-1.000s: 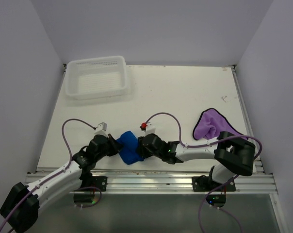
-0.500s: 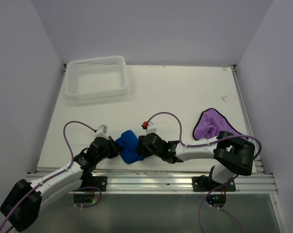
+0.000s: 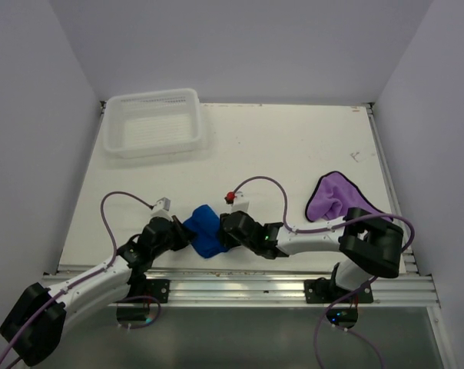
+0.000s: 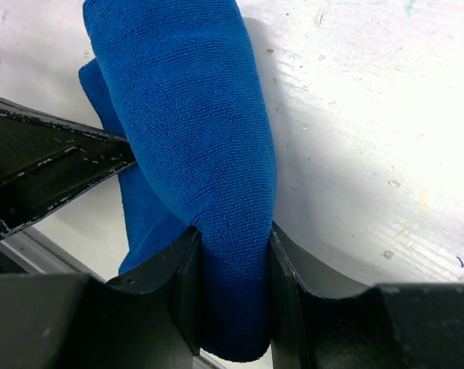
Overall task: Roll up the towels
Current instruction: Roll the towel
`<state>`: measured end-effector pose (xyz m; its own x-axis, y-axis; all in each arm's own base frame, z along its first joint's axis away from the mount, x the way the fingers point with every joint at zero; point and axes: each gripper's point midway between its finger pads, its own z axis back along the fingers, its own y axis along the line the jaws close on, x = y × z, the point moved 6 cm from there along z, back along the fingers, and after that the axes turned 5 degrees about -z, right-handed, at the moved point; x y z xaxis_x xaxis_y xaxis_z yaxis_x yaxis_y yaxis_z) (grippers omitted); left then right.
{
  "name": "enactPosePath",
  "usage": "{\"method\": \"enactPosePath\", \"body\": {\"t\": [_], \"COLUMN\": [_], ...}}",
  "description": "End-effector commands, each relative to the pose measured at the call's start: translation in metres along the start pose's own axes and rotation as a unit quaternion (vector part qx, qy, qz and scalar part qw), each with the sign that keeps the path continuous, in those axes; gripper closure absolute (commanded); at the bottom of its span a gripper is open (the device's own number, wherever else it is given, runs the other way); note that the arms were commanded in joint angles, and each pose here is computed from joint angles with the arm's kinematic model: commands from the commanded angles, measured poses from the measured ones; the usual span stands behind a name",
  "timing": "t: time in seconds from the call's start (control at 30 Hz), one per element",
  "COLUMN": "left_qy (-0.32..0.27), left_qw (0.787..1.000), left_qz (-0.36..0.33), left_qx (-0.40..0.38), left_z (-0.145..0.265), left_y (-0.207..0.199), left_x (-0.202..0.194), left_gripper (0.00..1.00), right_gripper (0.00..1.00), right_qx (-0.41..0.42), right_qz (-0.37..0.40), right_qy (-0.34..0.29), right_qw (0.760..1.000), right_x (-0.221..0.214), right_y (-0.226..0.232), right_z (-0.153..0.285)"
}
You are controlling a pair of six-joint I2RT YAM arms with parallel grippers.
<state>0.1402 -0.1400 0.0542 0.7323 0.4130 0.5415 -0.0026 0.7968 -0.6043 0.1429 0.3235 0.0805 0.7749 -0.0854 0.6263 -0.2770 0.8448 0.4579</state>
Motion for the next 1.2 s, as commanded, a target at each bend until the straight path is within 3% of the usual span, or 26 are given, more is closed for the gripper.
{"method": "enactPosePath", "body": {"t": [0.0, 0.37, 0.57, 0.73, 1.17], "left_qy": [0.012, 0.014, -0.001, -0.036, -0.088], "left_qw": [1.0, 1.0, 1.0, 0.999, 0.994], "left_qz": [0.002, -0.001, 0.001, -0.002, 0.026], "left_qx": [0.012, 0.013, 0.001, 0.0, -0.062], "left_z": [-0.001, -0.001, 0.004, 0.015, 0.027], "left_y": [0.012, 0.008, -0.005, -0.023, -0.074], "left_x": [-0.012, -0.01, 0.002, 0.026, 0.069], "left_gripper": [0.98, 0.97, 0.79, 0.71, 0.67], "right_gripper": [0.69, 0.69, 0.69, 0.68, 0.64], "right_qx": [-0.068, -0.105, -0.126, -0.149, -0.201], "right_qz": [0.047, 0.144, 0.178, 0.189, 0.207], "right_qy": [-0.038, -0.054, -0.057, -0.069, -0.106], "right_qw": [0.996, 0.982, 0.974, 0.968, 0.952], "right_x": [0.007, -0.011, -0.016, -0.018, -0.017], "right_y": [-0.007, 0.018, 0.017, 0.012, 0.008], "right_z": [0.0, -0.001, -0.004, -0.004, -0.011]}}
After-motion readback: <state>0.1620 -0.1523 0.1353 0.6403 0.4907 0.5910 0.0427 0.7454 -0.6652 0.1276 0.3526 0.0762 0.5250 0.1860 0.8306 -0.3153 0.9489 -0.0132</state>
